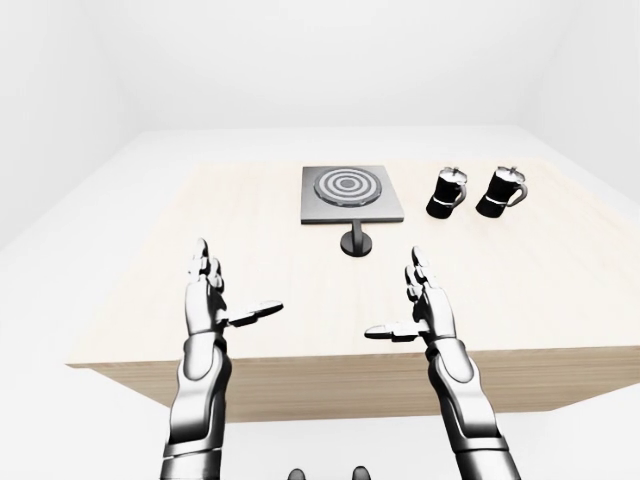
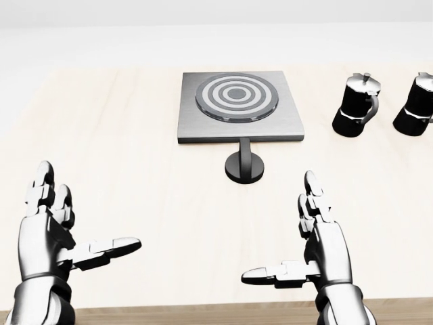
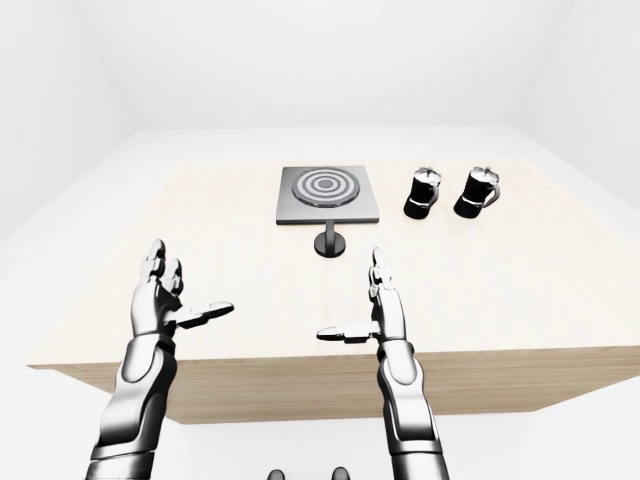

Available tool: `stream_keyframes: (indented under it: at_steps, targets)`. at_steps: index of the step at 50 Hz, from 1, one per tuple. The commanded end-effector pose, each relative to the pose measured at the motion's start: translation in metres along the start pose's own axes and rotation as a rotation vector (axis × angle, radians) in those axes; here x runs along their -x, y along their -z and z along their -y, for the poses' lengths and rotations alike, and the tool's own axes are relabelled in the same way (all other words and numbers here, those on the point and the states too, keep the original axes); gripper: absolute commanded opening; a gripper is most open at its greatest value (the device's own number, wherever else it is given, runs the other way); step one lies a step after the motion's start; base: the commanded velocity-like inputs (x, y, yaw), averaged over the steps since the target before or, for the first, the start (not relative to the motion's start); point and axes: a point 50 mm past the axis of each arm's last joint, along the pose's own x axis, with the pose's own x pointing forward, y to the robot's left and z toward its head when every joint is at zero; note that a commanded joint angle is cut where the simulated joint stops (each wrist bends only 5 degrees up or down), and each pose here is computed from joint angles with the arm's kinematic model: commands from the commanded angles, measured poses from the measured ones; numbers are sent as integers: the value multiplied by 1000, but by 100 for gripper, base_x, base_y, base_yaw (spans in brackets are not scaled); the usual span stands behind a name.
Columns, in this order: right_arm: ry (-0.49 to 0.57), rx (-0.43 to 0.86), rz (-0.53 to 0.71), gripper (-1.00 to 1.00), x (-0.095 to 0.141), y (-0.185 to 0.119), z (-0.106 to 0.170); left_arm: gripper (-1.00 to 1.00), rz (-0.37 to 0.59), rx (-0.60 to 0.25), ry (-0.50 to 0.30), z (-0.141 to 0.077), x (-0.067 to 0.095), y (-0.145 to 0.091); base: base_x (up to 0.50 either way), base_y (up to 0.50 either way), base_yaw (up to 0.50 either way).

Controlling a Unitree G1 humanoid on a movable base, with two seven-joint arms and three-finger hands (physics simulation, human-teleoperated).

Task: Turn off the stove.

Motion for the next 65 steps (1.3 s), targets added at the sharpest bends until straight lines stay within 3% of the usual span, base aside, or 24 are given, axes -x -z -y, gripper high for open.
stream_keyframes:
  at_steps: [1,4,5,6,13,22,27,65]
  targets:
    - [5,-6,-1,100,-1,0,1,100,186,86,-384,-54,-9,-50,0,0,0]
    - [3,-7,15,100,0,-2,1,100,232,121,-435,-71,-1,-61,0,0,0]
    - [1,-2,18,100,0,-3,0,100,249,131,-490,-81,7,-64,0,0,0]
    - [1,-1,17,100,0,-2,1,100,244,126,-493,-83,9,-62,0,0,0]
    - [-2,3,10,100,0,-2,-1,100,215,146,-716,-109,24,-53,0,0,0]
    - [-8,8,11,100,0,-3,-2,100,221,124,-780,-126,36,-54,0,0,0]
    - [-10,14,5,100,0,-2,-2,100,236,142,-802,-131,44,-56,0,0,0]
    - [-21,19,-7,100,-2,-4,-5,100,224,148,-800,-134,36,-55,0,0,0]
